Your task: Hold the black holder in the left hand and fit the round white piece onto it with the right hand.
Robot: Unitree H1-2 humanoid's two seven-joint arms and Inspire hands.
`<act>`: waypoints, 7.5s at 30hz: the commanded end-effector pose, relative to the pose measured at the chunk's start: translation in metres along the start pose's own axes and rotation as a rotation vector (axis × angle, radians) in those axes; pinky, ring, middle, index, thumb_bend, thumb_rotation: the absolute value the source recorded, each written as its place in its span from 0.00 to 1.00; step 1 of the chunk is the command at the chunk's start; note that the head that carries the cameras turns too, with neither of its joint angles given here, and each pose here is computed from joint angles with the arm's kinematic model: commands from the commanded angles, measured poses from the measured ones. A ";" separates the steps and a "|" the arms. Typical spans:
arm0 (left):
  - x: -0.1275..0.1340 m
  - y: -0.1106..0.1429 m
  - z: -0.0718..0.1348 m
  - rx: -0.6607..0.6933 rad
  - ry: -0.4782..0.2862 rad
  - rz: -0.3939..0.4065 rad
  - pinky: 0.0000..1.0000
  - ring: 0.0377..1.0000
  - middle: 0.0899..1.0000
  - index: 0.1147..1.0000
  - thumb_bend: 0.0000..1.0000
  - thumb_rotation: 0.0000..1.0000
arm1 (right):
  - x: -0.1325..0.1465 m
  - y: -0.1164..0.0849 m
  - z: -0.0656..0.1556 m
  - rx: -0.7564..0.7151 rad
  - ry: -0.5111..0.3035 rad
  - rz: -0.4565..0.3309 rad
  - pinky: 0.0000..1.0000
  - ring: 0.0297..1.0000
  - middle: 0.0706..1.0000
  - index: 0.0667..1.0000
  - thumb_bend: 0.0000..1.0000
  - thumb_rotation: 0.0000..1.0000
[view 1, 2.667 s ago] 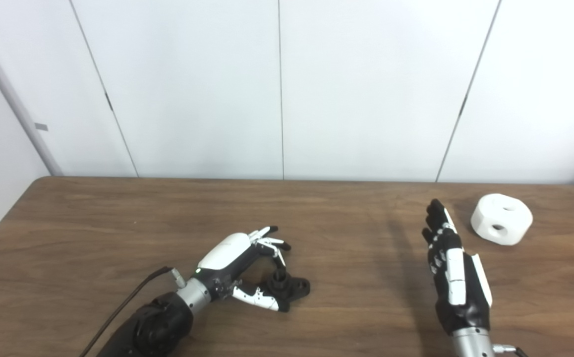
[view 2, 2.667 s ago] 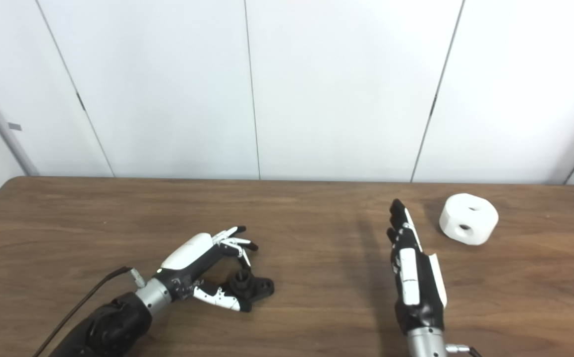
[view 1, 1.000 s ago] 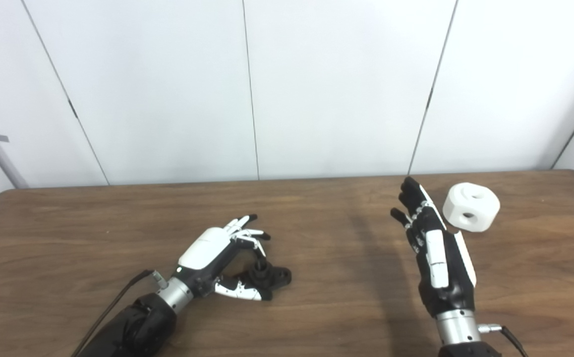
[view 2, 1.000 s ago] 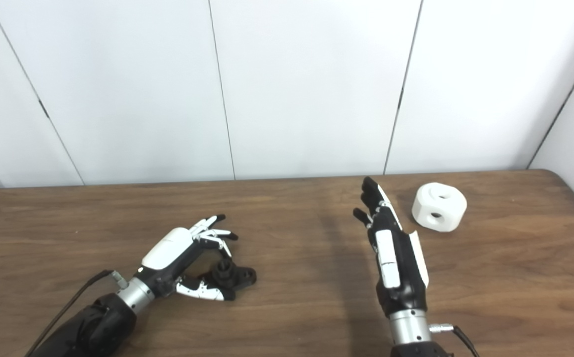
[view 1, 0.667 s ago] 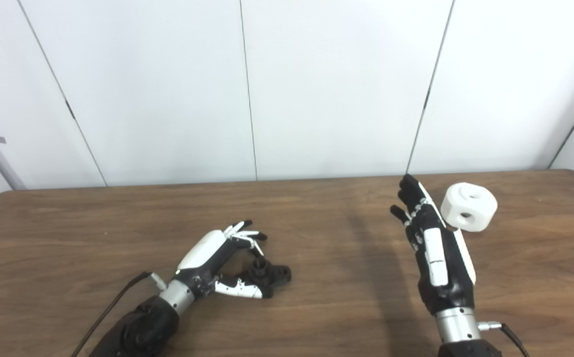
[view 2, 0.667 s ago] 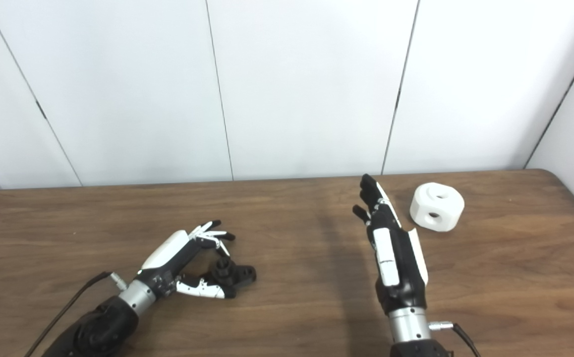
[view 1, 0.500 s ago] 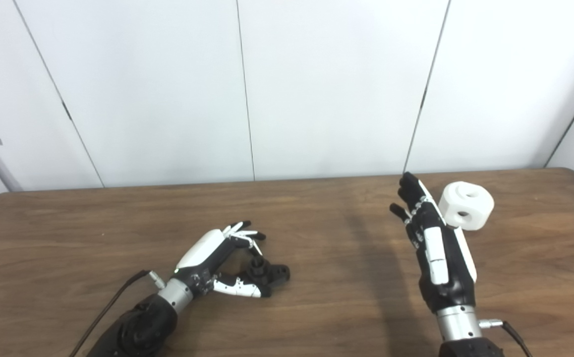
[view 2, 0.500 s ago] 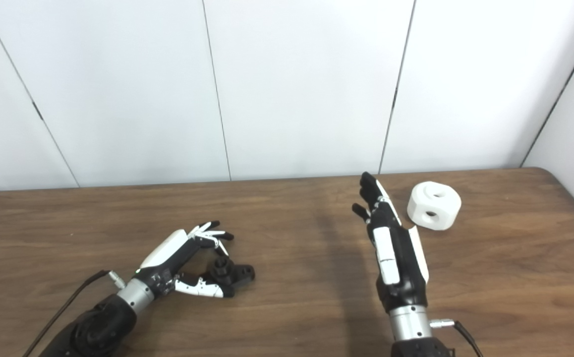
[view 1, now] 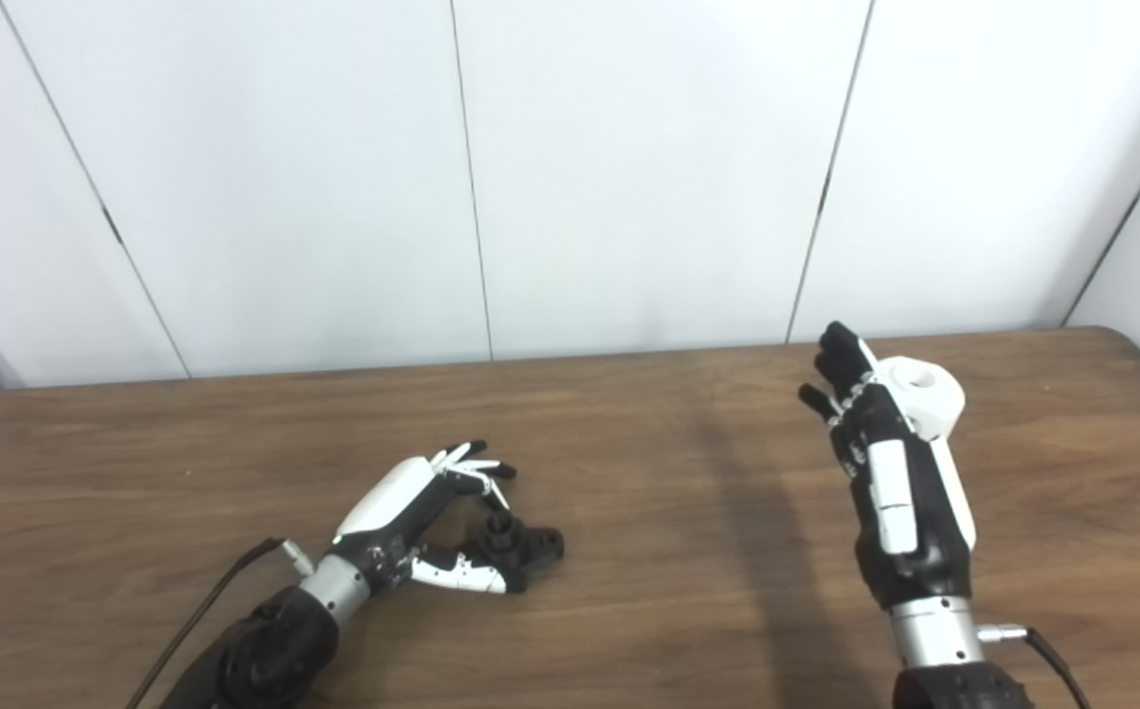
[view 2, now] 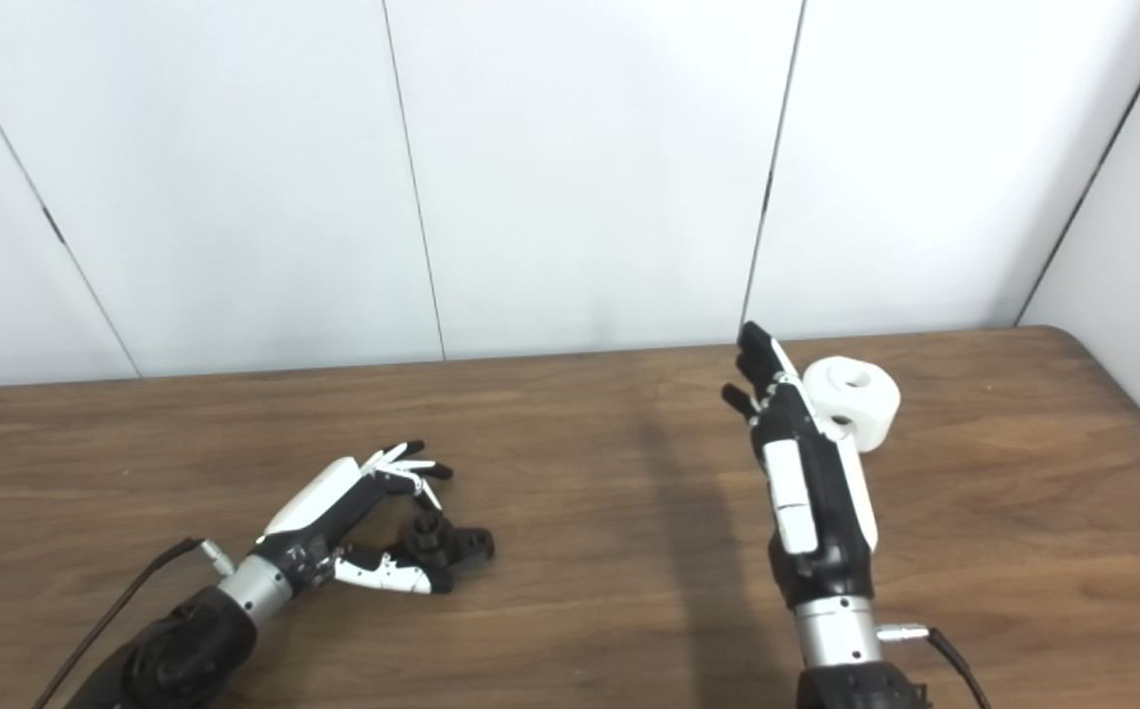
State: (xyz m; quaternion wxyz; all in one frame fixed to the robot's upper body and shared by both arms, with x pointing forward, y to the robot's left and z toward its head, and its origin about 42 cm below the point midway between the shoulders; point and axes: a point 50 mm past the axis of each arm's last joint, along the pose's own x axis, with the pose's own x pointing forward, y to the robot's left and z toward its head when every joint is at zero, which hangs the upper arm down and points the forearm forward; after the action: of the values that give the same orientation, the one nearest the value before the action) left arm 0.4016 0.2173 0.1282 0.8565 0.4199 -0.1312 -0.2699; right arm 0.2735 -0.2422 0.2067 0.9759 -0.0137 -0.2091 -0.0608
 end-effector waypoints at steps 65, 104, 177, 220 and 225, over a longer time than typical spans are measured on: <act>-0.021 0.013 -0.029 0.067 -0.004 0.000 1.00 0.97 0.80 0.42 0.52 0.04 | 0.139 -0.154 -0.003 -0.817 0.280 0.020 0.84 0.97 1.00 0.95 0.98 0.41; -0.032 0.023 -0.023 0.060 -0.022 -0.001 1.00 0.95 0.80 0.42 0.52 0.04 | 0.175 -0.160 -0.033 -1.014 0.320 0.135 0.88 1.00 0.95 0.84 1.00 0.37; -0.041 0.021 -0.019 0.041 0.001 0.029 1.00 0.95 0.80 0.42 0.52 0.04 | 0.181 -0.026 -0.017 -0.958 0.002 0.561 1.00 1.00 0.87 0.45 0.52 0.15; -0.018 -0.023 0.011 0.044 0.036 0.063 1.00 1.00 0.80 0.41 0.52 0.05 | 0.082 0.091 0.008 -0.810 -0.177 0.639 1.00 1.00 0.79 0.45 0.52 0.14; -0.018 -0.025 0.014 0.041 0.033 0.055 1.00 1.00 0.80 0.41 0.52 0.05 | 0.090 0.092 0.012 -0.850 -0.237 0.648 1.00 1.00 0.79 0.44 0.52 0.14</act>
State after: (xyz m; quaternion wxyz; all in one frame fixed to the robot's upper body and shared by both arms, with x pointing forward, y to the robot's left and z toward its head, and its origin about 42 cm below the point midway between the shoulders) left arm 0.3767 0.2131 0.1220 0.8669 0.4243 -0.1440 -0.2185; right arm 0.3543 -0.1630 0.2269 0.8374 -0.4731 -0.2013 0.1856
